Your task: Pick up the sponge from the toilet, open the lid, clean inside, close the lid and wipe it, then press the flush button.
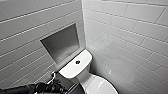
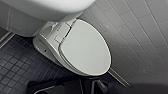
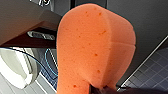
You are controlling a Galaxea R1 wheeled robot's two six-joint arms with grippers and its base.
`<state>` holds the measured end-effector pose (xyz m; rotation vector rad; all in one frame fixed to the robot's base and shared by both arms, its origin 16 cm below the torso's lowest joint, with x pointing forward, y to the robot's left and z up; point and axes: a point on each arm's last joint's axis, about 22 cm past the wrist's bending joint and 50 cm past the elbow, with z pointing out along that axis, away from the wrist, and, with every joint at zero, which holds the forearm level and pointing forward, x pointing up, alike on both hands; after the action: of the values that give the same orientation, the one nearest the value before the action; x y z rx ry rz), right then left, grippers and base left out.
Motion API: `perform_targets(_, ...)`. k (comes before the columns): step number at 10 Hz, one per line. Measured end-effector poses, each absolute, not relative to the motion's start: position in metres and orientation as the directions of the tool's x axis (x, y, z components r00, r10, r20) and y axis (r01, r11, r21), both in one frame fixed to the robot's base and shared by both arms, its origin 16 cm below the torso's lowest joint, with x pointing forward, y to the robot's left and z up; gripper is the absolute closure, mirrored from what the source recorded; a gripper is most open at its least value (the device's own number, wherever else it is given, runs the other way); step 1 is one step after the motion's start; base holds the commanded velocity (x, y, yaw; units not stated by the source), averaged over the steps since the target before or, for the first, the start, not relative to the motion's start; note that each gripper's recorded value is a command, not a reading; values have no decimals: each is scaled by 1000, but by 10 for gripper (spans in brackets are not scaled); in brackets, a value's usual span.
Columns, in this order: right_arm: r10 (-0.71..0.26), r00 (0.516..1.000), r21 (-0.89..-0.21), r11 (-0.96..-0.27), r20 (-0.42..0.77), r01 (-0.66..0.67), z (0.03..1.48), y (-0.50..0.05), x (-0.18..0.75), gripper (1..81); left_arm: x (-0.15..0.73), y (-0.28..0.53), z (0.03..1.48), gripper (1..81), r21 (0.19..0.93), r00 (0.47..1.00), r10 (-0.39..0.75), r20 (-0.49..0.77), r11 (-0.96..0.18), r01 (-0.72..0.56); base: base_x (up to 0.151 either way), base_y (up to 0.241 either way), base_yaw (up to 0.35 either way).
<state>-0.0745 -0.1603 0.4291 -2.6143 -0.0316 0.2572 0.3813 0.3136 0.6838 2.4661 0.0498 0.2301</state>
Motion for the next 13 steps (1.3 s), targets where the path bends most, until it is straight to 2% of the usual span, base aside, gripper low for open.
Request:
perform_targets(4, 83, 982, -449, -893, -170, -2, 418, -173, -76, 811, 274, 301, 628, 811, 616, 995, 89, 40, -786, 46, 0, 0, 0)
perform_targets(6, 81, 982, -455, -891, -168, -4, 417, -162, -76, 811, 210, 298, 587, 811, 587, 996, 81, -31, -805, 84, 0, 0, 0)
perform_targets(9, 79, 983, -465, -885, -168, -8, 419, -150, -77, 811, 144, 286, 534, 811, 541, 995, 72, -70, -835, 99, 0, 0, 0)
perform_targets(13, 87, 984, -441, -898, -153, 10, 410, -153, -70, 811, 67, 279, 476, 811, 453, 989, 65, -133, -884, 119, 0, 0, 0)
